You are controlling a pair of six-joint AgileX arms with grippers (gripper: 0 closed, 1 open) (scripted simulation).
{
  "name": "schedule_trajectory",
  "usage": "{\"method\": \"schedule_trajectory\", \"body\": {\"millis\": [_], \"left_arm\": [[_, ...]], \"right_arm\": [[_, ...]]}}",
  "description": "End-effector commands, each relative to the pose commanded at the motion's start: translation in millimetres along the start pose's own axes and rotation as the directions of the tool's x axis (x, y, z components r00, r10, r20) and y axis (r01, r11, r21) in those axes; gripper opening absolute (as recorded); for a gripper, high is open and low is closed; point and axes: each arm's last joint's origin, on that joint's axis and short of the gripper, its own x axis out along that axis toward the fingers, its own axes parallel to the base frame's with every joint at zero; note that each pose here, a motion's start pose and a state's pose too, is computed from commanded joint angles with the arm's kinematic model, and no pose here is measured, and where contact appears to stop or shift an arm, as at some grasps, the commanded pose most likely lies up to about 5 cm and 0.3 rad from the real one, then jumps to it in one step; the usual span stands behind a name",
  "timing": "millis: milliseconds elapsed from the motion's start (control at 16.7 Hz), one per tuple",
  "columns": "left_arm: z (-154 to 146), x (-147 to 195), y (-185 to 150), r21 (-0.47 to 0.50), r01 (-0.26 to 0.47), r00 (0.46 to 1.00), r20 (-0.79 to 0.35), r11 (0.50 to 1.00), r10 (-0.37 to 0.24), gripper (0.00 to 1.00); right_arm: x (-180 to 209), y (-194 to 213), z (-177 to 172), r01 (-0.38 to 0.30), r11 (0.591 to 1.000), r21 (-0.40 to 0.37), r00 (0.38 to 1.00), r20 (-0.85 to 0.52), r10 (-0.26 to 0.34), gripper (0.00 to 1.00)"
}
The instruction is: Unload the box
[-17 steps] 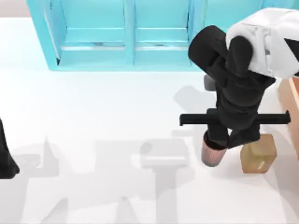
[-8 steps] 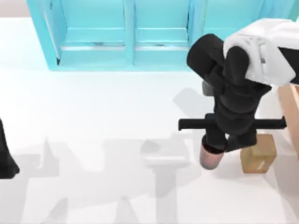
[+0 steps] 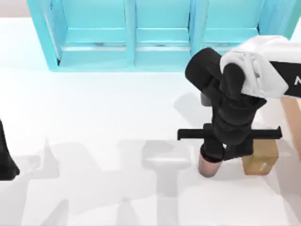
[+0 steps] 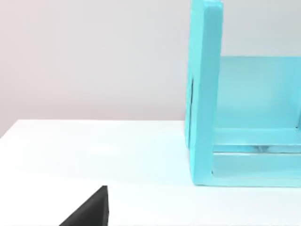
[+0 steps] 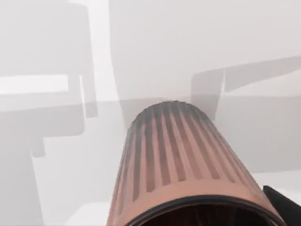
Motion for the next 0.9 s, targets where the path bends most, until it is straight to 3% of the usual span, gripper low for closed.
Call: {"method": "schedule_trajectory", "body": {"millis": [180, 900], "left_arm": [[0.0, 0.0, 0.0, 0.0, 0.0, 1.0, 0.0, 1.0, 0.0, 1.0], [0.0, 0.0, 0.0, 0.0, 0.0, 1.0, 0.0, 1.0, 0.0, 1.0]], "right_arm": [[0.0, 0.0, 0.0, 0.0, 1.0, 0.0, 1.0, 0.0, 0.0, 0.0], [0.0, 0.0, 0.0, 0.0, 1.0, 0.0, 1.0, 0.0, 0.0, 0.9]]}}
